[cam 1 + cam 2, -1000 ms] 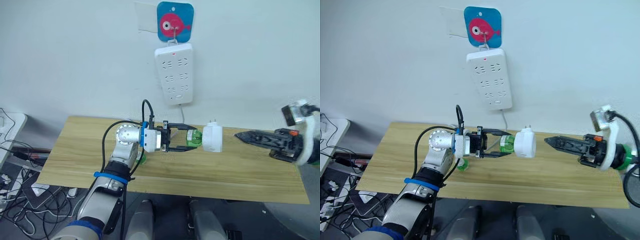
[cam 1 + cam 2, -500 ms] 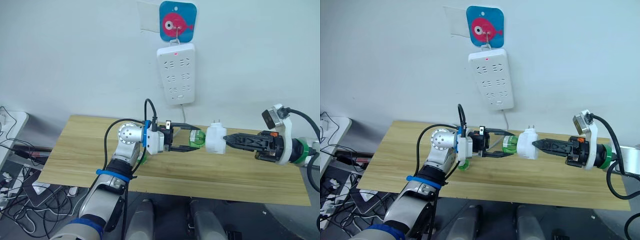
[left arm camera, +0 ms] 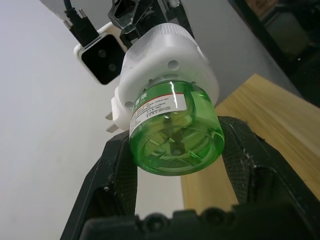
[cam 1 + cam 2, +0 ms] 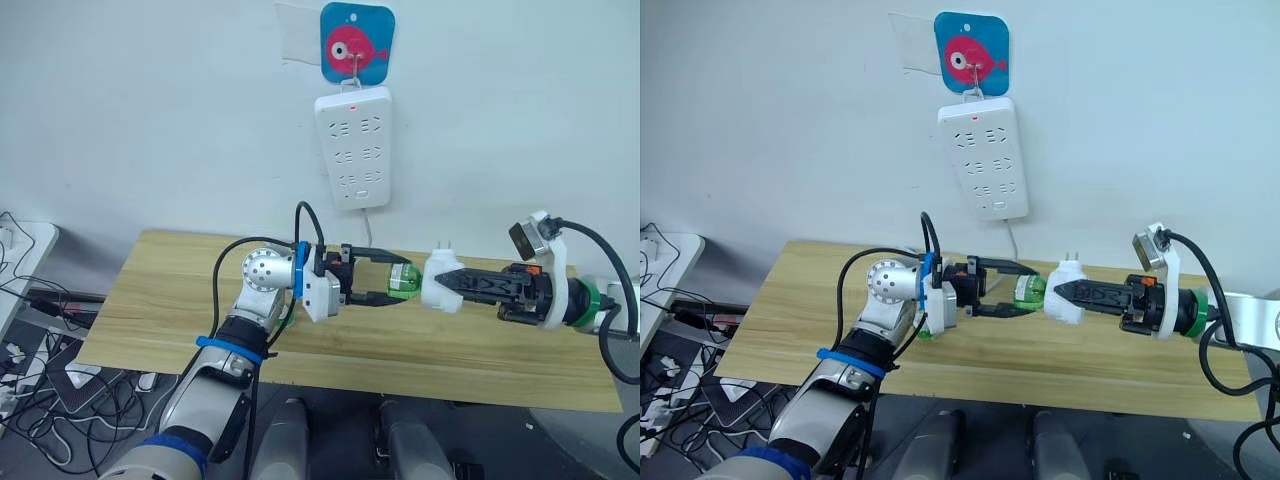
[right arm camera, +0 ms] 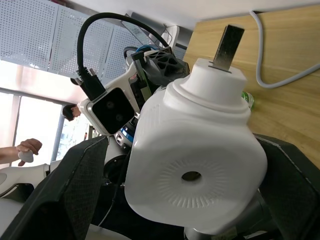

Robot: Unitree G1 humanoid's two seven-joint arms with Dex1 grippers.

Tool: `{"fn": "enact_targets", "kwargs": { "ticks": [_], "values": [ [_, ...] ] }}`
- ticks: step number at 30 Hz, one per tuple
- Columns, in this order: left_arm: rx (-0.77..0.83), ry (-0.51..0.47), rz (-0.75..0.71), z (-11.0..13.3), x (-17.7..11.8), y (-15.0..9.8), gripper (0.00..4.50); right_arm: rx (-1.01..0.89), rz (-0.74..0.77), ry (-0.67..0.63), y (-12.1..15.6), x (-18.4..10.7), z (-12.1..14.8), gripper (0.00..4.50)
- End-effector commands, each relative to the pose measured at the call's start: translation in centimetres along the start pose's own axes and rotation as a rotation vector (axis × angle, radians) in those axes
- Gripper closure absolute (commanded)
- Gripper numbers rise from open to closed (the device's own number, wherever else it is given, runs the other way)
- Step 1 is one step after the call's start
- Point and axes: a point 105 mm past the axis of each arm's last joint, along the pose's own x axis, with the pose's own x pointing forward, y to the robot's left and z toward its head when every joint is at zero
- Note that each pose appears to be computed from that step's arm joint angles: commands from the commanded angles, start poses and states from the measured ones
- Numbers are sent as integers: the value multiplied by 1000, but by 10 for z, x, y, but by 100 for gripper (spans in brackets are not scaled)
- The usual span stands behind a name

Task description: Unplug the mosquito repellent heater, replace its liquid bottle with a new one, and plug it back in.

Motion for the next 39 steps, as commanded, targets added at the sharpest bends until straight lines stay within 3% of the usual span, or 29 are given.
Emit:
{"fn": "enact_targets", "kwargs": {
  "ticks": [1,5,11,14,19,23,27,31,35,39],
  "values": [
    [37,-8,15,4,4,7,229,-7,24,-3,6,-2,3,38],
    [37,-7,14,3,4,7,229,-1,26,-13,5,-3,4,145],
    [34,-24,-2,5,5,3,229,8,14,-25,3,-5,4,145],
    [-44,-60,-13,7,6,0,229,-2,1,-22,3,-5,4,145],
    [-487,-127,-77,12,4,-7,229,-68,-37,39,11,-4,-3,145],
    [-990,-58,-132,10,1,-9,229,-113,-52,76,17,-4,-5,145],
    [-1394,43,-195,8,-7,-20,229,-156,-51,139,23,-2,-15,145],
    [-1800,-1,-194,8,-16,-10,229,-181,-44,179,24,-2,-21,145],
    [-1957,-67,-214,13,-17,-2,229,-178,-40,181,23,-3,-21,145],
    [-1953,-76,-242,20,-14,-3,94,-172,-23,160,24,-2,-17,145]
  ]
}}
